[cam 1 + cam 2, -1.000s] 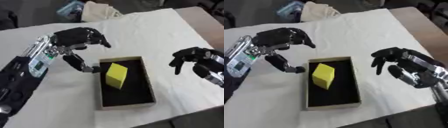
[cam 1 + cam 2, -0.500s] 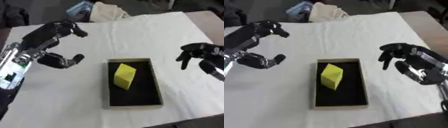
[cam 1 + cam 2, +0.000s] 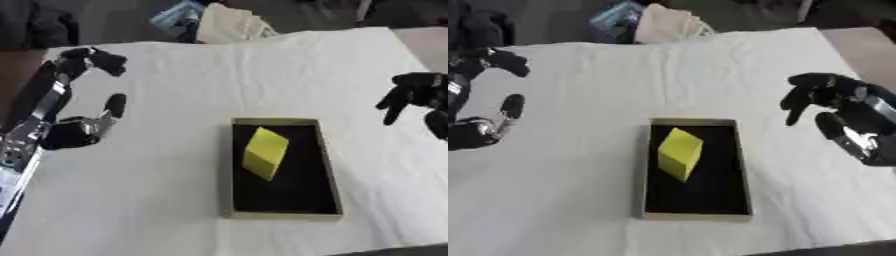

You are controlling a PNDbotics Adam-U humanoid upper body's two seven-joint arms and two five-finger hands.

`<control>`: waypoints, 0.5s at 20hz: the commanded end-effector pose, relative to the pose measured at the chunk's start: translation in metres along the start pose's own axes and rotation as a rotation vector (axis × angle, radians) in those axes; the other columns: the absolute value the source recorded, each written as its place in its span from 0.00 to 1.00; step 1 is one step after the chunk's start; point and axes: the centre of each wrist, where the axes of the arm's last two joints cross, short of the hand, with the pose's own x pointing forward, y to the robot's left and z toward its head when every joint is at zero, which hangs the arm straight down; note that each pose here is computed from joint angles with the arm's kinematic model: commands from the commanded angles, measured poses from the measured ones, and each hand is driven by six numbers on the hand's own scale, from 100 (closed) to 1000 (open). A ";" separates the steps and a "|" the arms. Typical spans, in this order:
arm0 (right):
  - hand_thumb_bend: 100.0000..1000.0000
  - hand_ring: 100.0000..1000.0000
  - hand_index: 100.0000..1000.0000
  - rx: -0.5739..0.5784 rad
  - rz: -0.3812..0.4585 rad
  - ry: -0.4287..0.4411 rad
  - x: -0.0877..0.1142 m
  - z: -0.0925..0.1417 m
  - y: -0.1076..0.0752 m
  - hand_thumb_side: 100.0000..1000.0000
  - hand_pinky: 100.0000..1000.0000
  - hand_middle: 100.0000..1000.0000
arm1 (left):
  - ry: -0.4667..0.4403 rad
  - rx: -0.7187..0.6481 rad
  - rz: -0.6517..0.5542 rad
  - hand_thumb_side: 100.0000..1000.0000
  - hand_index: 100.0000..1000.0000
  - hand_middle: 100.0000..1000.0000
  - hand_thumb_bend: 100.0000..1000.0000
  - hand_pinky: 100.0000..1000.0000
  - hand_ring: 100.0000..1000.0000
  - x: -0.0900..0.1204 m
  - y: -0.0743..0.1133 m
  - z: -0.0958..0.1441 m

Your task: Pick up objects on the table and place them in the box.

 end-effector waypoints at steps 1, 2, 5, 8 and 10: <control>0.00 0.52 0.91 0.045 0.077 -0.048 0.008 -0.003 -0.007 0.58 0.72 0.65 | -0.009 0.031 0.023 0.61 0.80 0.58 0.10 0.84 0.60 0.017 0.016 -0.003; 0.00 0.52 0.91 0.044 0.077 -0.047 0.008 -0.003 -0.007 0.58 0.72 0.65 | -0.005 0.030 0.036 0.61 0.80 0.58 0.10 0.84 0.60 0.021 0.018 -0.004; 0.00 0.60 0.92 0.011 0.076 -0.050 0.008 -0.002 -0.008 0.58 0.73 0.68 | 0.048 0.028 0.098 0.66 0.82 0.61 0.09 0.86 0.61 0.023 0.018 0.002; 0.00 0.61 0.92 -0.031 0.076 -0.048 0.009 -0.001 -0.008 0.58 0.73 0.68 | 0.094 0.020 0.183 0.68 0.83 0.63 0.09 0.86 0.62 0.022 0.012 0.010; 0.00 0.61 0.92 -0.041 0.076 -0.046 0.009 -0.001 -0.007 0.58 0.73 0.69 | 0.103 0.009 0.220 0.68 0.83 0.63 0.09 0.86 0.62 0.021 0.014 0.013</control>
